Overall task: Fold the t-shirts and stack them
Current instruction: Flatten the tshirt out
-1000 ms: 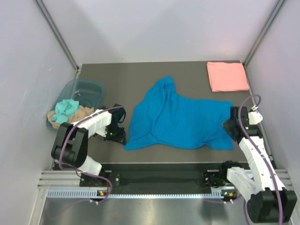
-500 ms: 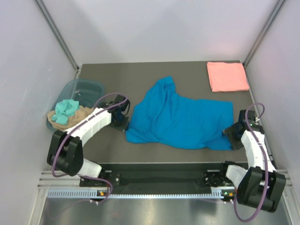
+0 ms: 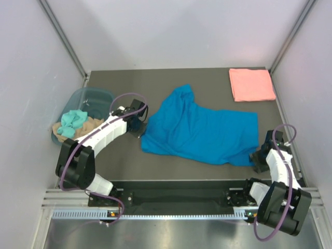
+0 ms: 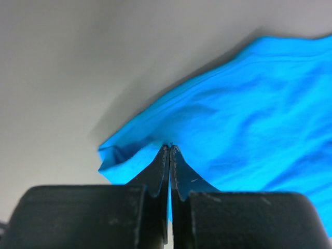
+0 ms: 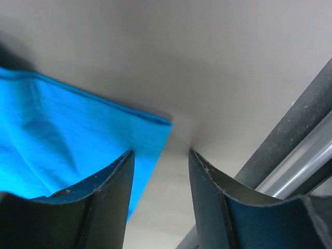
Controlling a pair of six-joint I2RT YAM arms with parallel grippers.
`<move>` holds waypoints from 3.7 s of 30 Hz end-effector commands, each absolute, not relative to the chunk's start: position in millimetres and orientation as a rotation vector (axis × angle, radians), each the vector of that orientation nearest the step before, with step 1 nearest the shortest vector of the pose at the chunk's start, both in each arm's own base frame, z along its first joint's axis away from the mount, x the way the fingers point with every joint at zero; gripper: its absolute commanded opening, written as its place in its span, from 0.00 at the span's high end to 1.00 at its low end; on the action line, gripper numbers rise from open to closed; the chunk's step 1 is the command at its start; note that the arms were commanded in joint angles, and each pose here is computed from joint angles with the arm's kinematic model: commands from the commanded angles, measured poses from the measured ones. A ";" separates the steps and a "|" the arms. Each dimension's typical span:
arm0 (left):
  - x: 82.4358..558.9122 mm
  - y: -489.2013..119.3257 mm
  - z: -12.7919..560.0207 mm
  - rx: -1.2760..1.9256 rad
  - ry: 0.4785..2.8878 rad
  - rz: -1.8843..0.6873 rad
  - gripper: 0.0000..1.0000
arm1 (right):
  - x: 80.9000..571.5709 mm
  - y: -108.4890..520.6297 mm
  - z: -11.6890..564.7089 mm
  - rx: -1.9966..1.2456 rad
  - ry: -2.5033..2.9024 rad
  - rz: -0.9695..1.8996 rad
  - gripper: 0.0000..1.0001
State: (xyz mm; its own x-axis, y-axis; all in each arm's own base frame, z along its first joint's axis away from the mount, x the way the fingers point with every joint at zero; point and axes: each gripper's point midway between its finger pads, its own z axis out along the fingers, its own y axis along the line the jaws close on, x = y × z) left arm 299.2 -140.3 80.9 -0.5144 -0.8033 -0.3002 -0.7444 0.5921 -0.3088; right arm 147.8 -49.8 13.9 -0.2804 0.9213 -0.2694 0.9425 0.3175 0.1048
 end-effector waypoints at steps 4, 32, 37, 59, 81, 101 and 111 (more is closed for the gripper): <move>332.4 -147.1 107.2 -1.119 2.323 -0.259 1.00 | 154.6 -67.2 5.0 1.737 2.192 -0.162 0.52; 375.0 -139.5 187.3 -0.945 2.105 -0.297 1.00 | 214.7 -87.5 91.0 1.451 2.100 -0.056 1.00; 376.7 -105.7 295.9 -0.864 1.832 -0.279 1.00 | 233.8 -68.6 186.2 1.127 2.126 0.034 1.00; 284.9 -81.2 158.7 -0.770 2.207 -0.082 1.00 | 255.9 19.3 68.8 0.871 2.543 0.062 1.00; 309.9 -81.6 128.0 -0.761 2.245 0.063 1.00 | 220.9 31.0 81.7 1.141 2.528 0.095 0.64; 308.8 -80.7 130.8 -0.772 2.229 0.051 1.00 | 154.5 32.4 31.5 1.338 2.532 0.016 0.75; 309.0 -79.3 131.7 -0.772 2.222 0.056 1.00 | 167.5 22.5 25.0 1.353 2.440 -0.019 0.70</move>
State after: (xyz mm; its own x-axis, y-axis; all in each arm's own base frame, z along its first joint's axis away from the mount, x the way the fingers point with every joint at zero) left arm 298.7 -77.9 113.6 -0.5819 -0.4886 -0.6501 -0.5456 0.8274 -0.1335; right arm 154.4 25.6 23.8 -0.5140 0.8185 -0.2565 0.8230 0.5549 0.1216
